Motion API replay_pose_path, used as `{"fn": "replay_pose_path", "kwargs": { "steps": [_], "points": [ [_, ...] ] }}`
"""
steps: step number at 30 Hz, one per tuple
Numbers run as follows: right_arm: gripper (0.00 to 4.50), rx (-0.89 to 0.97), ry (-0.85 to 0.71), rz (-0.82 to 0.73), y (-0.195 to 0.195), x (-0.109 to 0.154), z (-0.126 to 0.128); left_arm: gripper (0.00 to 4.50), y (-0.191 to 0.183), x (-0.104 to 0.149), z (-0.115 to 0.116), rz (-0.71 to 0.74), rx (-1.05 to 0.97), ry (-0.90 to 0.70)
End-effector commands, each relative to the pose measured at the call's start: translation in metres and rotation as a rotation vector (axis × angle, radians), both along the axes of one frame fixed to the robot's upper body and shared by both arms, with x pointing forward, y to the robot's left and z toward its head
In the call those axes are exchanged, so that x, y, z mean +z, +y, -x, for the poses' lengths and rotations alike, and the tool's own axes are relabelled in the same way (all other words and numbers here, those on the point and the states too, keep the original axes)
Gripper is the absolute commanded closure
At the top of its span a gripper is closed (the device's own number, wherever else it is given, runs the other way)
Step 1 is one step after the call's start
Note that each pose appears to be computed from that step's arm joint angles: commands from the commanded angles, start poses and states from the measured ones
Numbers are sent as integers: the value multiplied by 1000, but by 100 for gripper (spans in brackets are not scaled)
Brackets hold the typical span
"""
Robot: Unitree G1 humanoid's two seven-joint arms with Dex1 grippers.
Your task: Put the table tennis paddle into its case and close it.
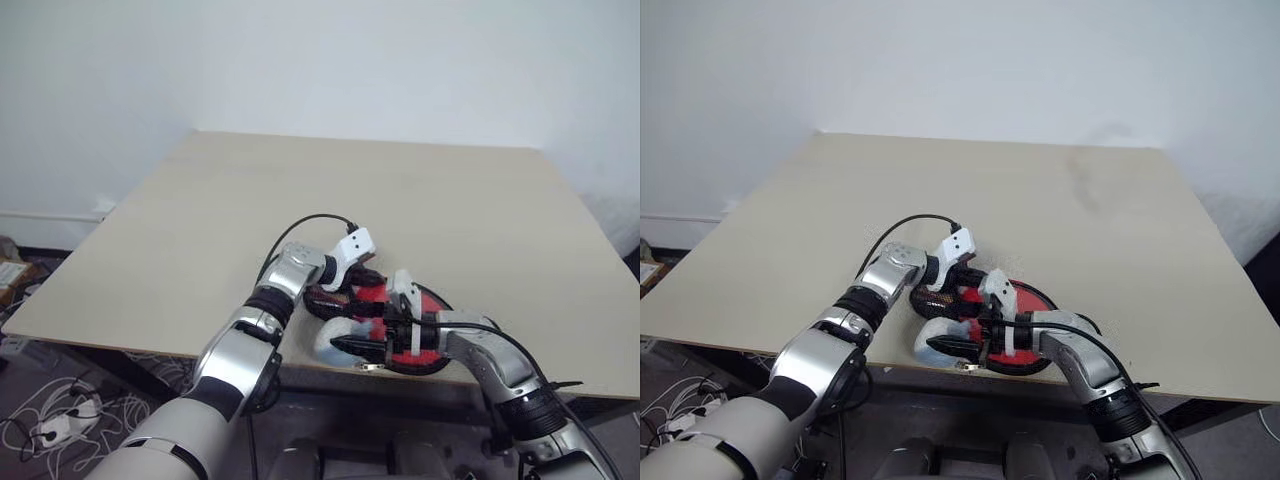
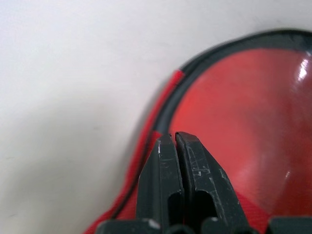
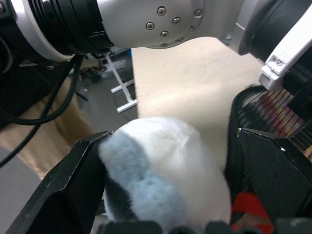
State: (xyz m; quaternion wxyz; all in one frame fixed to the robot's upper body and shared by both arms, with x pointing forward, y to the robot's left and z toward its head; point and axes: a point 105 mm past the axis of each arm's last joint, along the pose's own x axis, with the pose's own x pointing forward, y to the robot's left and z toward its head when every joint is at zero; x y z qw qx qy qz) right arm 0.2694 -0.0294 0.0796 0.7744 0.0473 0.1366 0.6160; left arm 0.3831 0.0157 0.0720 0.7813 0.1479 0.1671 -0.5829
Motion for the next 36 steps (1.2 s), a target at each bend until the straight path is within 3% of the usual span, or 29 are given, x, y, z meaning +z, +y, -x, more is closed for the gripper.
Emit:
{"fn": "replay_pose_path", "kwargs": {
  "steps": [1, 5, 17, 27, 31, 36],
  "points": [
    [1, -140, -1, 85, -21, -14, -20, 450, 6, 62, -13, 189, -3, -116],
    [1, -145, -9, 89, -20, -16, -22, 450, 21, 86, -4, 288, -46, -111],
    [1, -175, -25, 94, -25, -16, -27, 450, 55, 94, 56, 338, -254, 23],
    [1, -318, -89, 125, -42, -14, -56, 450, 74, 108, 72, 330, -293, 23],
    [1, -331, -99, 131, -46, -14, -61, 450, 69, 96, 86, 253, -352, 25],
    [1, -336, -107, 131, -47, -13, -63, 450, 59, 59, 96, 83, -404, 17]
  ]
}}
